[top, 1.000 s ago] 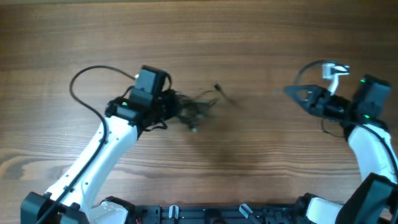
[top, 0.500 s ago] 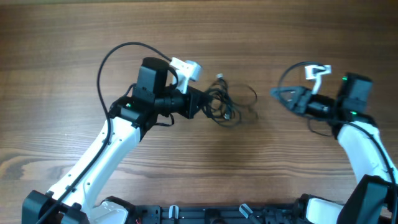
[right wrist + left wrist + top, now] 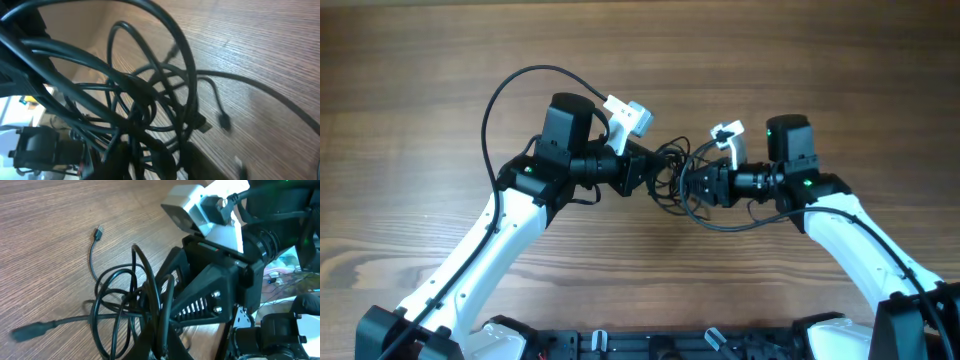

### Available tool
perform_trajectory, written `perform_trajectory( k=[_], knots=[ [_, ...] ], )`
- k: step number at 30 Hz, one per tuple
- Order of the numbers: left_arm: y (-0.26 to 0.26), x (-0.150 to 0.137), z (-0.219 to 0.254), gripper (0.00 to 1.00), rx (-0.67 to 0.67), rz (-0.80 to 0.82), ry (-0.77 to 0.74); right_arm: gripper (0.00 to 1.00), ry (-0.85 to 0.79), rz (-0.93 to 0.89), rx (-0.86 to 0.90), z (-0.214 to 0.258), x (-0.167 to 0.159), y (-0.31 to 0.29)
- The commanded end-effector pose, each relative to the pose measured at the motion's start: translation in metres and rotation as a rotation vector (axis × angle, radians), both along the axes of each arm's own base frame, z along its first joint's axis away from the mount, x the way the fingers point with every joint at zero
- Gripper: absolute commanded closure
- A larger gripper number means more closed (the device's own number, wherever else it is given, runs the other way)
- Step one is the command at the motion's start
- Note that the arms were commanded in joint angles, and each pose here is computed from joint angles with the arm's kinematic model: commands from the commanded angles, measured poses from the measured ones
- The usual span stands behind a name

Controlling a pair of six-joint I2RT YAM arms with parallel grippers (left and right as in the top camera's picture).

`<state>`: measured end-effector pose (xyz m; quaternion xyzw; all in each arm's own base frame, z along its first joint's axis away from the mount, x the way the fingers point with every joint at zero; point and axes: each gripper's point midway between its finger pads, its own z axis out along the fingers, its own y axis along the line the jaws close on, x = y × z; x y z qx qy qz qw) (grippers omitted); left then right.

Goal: Untangle cables

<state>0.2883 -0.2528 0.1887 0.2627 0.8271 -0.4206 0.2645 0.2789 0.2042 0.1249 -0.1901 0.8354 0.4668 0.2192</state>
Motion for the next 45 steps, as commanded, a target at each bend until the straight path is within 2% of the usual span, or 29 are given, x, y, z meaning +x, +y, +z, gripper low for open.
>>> perform_trajectory(
  k=[1, 2, 4, 7, 10, 12, 13, 14, 16, 20, 29, 32, 34, 42, 45],
  knots=[
    [0.008, 0.013, -0.004, 0.96, 0.043, 0.096, 0.008, 0.73, -0.026, 0.001, -0.019, 0.000, 0.002, 0.001],
    [0.020, 0.027, -0.012, 0.96, 0.083, 0.238, 0.055, 0.83, -0.023, 0.000, -0.021, 0.000, 0.002, 0.000],
    [0.031, 0.038, -0.017, 0.96, 0.105, 0.361, 0.095, 0.85, -0.008, -0.010, -0.029, -0.002, 0.002, -0.001],
    [0.037, 0.043, -0.019, 0.96, 0.110, 0.434, 0.123, 0.89, 0.029, -0.032, -0.063, -0.010, -0.001, -0.005],
    [0.038, 0.045, -0.019, 0.96, 0.102, 0.463, 0.141, 0.67, 0.066, -0.089, -0.130, -0.022, 0.002, -0.014],
    [0.038, 0.045, -0.019, 0.96, 0.102, 0.462, 0.142, 0.59, 0.063, -0.087, -0.124, -0.021, 0.002, -0.013],
    [0.037, 0.045, -0.019, 0.96, 0.103, 0.460, 0.141, 0.51, 0.059, -0.093, -0.120, -0.020, 0.004, -0.013],
    [0.034, 0.043, -0.019, 0.96, 0.104, 0.449, 0.137, 0.37, 0.043, -0.101, -0.110, -0.017, 0.008, -0.012],
    [0.027, 0.038, -0.019, 0.96, 0.115, 0.410, 0.115, 0.31, 0.032, -0.125, -0.077, -0.009, 0.016, -0.009],
    [0.009, 0.025, -0.019, 0.96, 0.144, 0.307, 0.049, 0.31, -0.059, -0.044, 0.045, 0.018, 0.019, 0.006],
    [0.001, 0.024, -0.015, 0.96, 0.138, 0.296, 0.021, 0.46, -0.041, -0.040, 0.035, 0.014, 0.015, 0.005],
    [0.008, 0.030, -0.018, 0.96, 0.154, 0.361, 0.031, 0.46, -0.043, -0.044, 0.032, 0.014, 0.016, 0.004],
    [0.016, 0.037, -0.020, 0.96, 0.174, 0.427, 0.034, 0.42, -0.047, -0.057, 0.030, 0.014, 0.019, 0.001],
    [0.016, 0.035, -0.022, 0.96, 0.180, 0.424, 0.042, 0.43, -0.002, -0.061, 0.042, 0.013, 0.015, 0.002],
    [0.013, 0.032, -0.022, 0.96, 0.171, 0.408, 0.050, 0.43, -0.033, -0.040, 0.007, 0.009, 0.012, 0.010]
  ],
)
